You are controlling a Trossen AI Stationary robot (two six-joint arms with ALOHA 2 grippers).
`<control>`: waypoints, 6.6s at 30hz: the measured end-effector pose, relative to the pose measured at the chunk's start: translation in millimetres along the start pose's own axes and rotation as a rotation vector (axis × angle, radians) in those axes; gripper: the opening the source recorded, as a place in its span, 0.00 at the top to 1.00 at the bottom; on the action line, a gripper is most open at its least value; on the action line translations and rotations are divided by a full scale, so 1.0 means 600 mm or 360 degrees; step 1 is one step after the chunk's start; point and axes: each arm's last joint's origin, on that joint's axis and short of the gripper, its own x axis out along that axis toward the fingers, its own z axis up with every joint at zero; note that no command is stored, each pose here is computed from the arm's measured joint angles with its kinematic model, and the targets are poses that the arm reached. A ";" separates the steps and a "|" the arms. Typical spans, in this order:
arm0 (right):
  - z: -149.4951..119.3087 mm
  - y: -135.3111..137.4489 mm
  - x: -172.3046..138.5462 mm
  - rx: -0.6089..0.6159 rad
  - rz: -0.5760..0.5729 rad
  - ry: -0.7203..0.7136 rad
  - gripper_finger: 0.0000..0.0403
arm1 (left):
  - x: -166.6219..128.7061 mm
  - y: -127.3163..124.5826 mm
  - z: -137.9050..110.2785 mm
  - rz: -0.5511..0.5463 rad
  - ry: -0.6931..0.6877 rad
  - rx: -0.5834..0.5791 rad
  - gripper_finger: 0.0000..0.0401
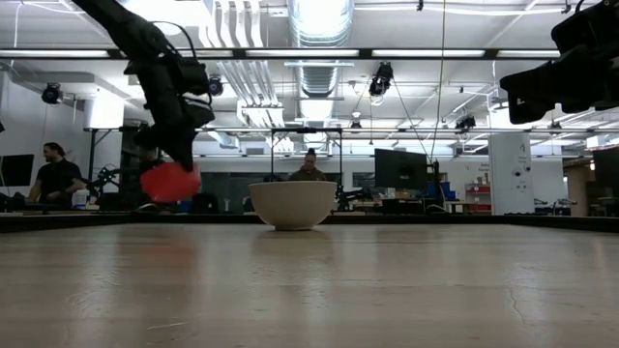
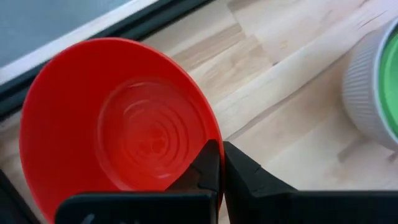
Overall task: Nest bowls inside each other
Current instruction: Stack the red bowl on the green bowl, then return to Home Position
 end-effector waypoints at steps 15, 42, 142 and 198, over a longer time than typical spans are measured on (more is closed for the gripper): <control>0.000 0.000 0.000 0.0000 0.0000 0.0000 0.98 | -0.056 -0.078 0.036 0.0020 -0.0184 0.0183 0.99; 0.000 0.000 0.000 0.0000 0.0000 0.0000 0.98 | -0.046 -0.214 0.026 -0.0207 -0.0289 0.0476 0.99; 0.000 0.000 0.000 -0.0001 0.0000 -0.0001 0.98 | 0.072 -0.354 0.023 -0.0524 -0.0215 0.0797 0.81; 0.000 0.000 0.000 -0.0001 0.0000 0.0000 0.98 | 0.015 -0.375 0.064 -0.0393 -0.0276 0.0887 0.70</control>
